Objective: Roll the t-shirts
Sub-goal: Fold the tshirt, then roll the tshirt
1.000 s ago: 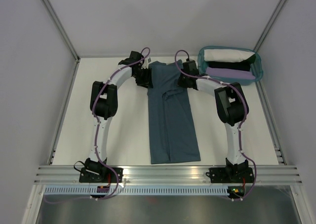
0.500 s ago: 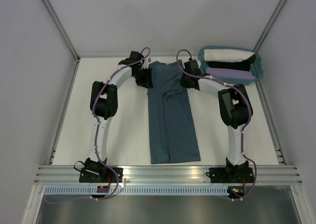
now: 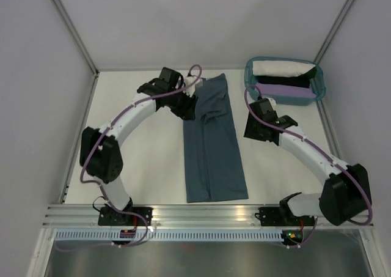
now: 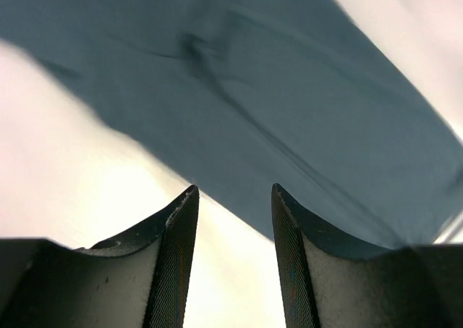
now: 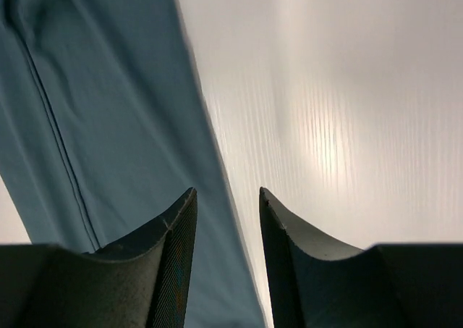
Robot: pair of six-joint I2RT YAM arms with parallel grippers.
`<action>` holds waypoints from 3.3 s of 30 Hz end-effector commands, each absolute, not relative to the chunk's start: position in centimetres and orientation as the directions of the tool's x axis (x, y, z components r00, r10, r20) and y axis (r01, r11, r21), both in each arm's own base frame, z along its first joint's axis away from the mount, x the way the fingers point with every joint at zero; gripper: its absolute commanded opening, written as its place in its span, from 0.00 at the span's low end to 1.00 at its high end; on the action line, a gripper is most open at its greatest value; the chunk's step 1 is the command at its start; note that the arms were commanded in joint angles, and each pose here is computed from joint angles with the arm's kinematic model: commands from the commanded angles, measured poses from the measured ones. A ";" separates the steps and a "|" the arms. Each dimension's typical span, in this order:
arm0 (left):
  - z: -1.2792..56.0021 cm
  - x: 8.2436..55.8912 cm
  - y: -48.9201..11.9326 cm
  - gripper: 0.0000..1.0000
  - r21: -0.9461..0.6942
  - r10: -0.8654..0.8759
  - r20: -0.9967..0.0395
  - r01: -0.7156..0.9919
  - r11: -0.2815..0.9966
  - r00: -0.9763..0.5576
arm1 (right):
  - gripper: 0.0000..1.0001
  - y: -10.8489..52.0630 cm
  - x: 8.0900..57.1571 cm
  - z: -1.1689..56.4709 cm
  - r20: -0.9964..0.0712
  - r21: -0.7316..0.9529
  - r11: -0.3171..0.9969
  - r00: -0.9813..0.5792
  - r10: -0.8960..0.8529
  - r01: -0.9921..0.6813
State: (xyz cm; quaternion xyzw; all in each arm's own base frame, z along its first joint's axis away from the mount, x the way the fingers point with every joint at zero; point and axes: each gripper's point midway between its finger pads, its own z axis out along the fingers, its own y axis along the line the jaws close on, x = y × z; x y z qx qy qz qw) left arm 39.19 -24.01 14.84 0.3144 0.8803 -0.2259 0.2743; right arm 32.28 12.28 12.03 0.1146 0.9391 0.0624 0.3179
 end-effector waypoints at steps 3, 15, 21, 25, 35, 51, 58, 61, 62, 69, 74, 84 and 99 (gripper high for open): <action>13.7 22.2 -27.2 0.51 -0.058 0.785 -0.579 0.971 0.231 -0.221 | 0.46 12.7 21.0 11.0 -0.443 0.199 0.967 -0.866 0.231 0.157; 6.9 10.1 -18.9 0.58 0.043 0.966 -0.236 0.995 -0.095 0.102 | 0.38 14.2 13.2 9.3 -0.363 0.478 0.866 -0.865 0.346 0.145; 10.5 8.5 -24.6 0.63 0.209 0.746 -0.502 0.898 -0.387 0.438 | 0.45 15.4 16.8 16.1 -0.595 0.452 0.884 -0.779 0.198 -0.120; 6.1 6.6 -24.7 0.63 0.237 0.701 -0.446 0.829 -0.507 0.557 | 0.44 15.3 18.2 16.3 -0.619 0.364 0.919 -0.777 0.116 -0.153; 3.1 7.5 -25.4 0.64 0.302 0.664 -0.383 0.766 -0.568 0.643 | 0.34 14.0 12.1 7.6 -0.304 0.376 0.923 -0.930 0.207 0.083; 1.6 7.0 -25.6 0.41 0.233 0.698 -0.390 0.798 -0.555 0.600 | 0.34 15.0 10.7 2.2 -0.186 0.411 0.897 -0.948 0.258 0.163; 1.4 7.3 -25.6 0.15 0.253 0.701 -0.383 0.798 -0.547 0.602 | 0.35 14.3 10.1 2.6 -0.188 0.384 0.913 -0.957 0.221 0.135; 1.5 7.6 -25.7 0.04 0.268 0.709 -0.380 0.805 -0.530 0.594 | 0.37 15.4 9.9 2.1 -0.159 0.432 0.893 -0.964 0.214 0.127; 1.7 7.7 -25.9 0.03 0.270 0.717 -0.387 0.815 -0.513 0.580 | 0.37 15.6 9.8 1.6 -0.148 0.438 0.890 -0.966 0.213 0.129; 2.9 8.9 -26.2 0.02 0.236 0.786 -0.438 0.900 -0.367 0.436 | 0.19 16.3 9.2 0.3 -0.104 0.466 0.877 -0.977 0.185 0.117; 3.7 9.7 -26.3 0.02 0.148 0.823 -0.500 0.963 -0.225 0.269 | 0.01 16.8 10.0 2.6 -0.136 0.496 0.861 -0.969 0.205 0.113; 5.5 11.6 -26.0 0.02 -0.025 0.810 -0.587 0.999 -0.025 0.006 | 0.00 18.8 10.7 4.4 -0.088 0.533 0.843 -0.985 0.145 0.077; 7.0 6.9 -26.7 0.02 -0.240 0.771 -0.635 0.962 -0.131 -0.053 | 0.00 17.8 11.6 5.4 -0.047 0.530 0.847 -0.995 0.087 0.050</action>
